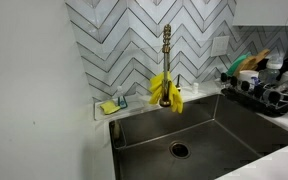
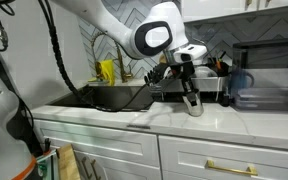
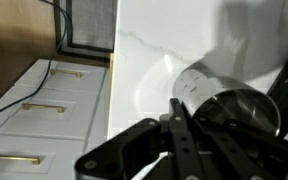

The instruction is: Flip the silver cup to its side, pick up the silver cup and hang it on the first cup hanger on the dish rack

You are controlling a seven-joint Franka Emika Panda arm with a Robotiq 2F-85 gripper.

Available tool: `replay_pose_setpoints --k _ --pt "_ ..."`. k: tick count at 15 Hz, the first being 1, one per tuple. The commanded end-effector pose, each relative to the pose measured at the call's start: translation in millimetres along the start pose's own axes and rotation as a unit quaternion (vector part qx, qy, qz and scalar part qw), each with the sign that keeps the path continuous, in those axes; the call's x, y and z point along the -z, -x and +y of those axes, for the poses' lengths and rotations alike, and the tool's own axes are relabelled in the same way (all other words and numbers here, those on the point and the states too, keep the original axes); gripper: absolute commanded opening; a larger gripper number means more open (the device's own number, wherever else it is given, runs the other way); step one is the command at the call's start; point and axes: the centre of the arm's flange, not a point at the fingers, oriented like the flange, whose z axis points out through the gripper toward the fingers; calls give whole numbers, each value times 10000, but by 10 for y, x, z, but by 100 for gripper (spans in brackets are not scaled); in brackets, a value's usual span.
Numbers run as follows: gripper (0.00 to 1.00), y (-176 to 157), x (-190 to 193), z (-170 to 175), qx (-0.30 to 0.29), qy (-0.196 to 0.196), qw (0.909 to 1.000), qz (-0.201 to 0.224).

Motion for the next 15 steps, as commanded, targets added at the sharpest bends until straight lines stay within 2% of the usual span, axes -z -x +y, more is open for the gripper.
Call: replay_pose_setpoints --k 1,6,15 --pt "1 312 67 101 204 353 9981 458" --pt "1 478 35 149 386 644 9939 811" --pt "1 785 -107 76 686 755 9808 1661"
